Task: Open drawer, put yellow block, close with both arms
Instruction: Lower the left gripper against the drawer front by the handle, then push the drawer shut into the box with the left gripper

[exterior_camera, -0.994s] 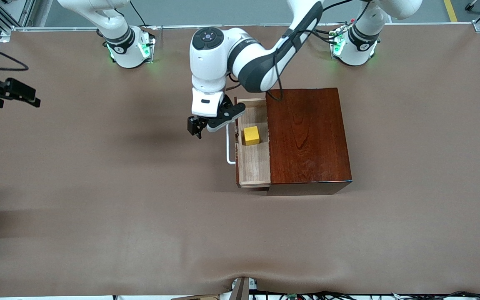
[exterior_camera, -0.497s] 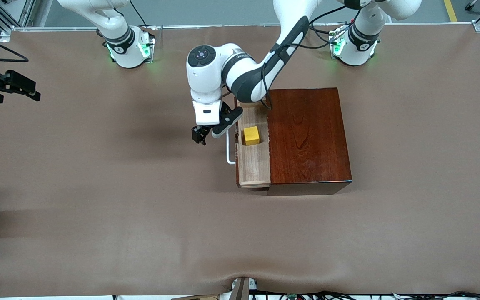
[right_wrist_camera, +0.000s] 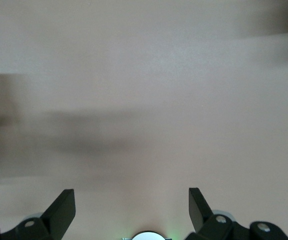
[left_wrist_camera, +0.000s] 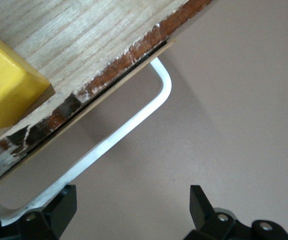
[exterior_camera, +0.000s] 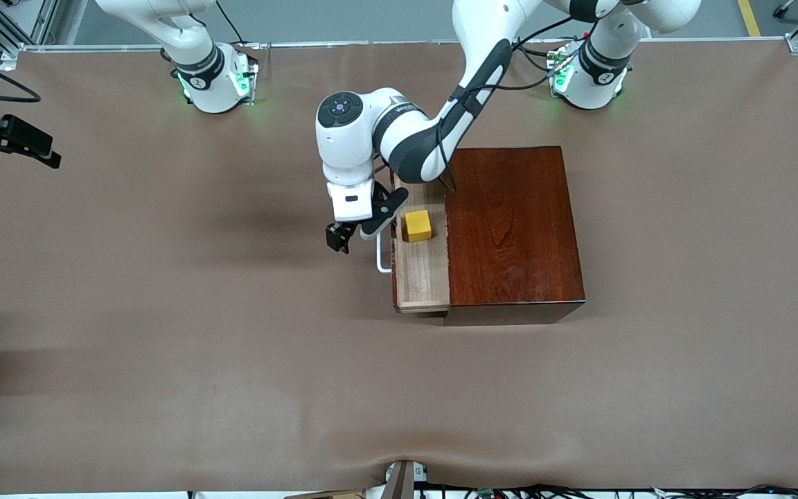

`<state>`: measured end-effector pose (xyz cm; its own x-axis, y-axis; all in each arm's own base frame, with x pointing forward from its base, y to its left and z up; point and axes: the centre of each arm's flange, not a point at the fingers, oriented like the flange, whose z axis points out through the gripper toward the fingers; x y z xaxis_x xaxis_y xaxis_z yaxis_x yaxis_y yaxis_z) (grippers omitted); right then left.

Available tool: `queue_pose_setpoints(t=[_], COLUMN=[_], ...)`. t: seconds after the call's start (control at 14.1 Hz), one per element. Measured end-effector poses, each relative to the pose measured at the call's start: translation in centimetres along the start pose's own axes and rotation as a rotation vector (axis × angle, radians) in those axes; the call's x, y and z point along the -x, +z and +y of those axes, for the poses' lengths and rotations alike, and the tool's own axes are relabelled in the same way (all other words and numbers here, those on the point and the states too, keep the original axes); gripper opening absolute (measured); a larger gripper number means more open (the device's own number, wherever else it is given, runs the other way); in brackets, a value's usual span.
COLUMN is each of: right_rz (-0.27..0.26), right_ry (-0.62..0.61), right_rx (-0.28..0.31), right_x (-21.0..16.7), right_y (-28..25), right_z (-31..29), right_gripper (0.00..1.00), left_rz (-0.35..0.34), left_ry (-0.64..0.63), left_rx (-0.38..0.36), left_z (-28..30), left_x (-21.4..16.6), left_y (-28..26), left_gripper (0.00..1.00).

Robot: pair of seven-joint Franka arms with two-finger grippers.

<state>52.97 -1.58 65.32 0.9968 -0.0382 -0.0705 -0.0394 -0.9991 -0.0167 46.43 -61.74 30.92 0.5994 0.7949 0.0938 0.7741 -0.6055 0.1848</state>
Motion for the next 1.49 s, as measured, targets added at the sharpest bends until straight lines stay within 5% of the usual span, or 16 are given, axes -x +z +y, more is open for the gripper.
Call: queue_pose_setpoints(t=[0.64,1.49], right_rz=[0.003,0.000], right_ry=[0.012,0.033], right_rx=[0.017,0.017], right_x=[0.2,0.1], right_y=[-0.7,-0.6], right_z=[0.3,0.8], right_gripper=[1.00,1.00], left_rz=[0.009,0.064], left_ry=[-0.016,-0.074], left_rx=[-0.029,-0.200], left_z=[-0.1,-0.8], left_x=[-0.7,-5.6], left_y=[0.1,1.5], left_gripper=[1.00,1.00])
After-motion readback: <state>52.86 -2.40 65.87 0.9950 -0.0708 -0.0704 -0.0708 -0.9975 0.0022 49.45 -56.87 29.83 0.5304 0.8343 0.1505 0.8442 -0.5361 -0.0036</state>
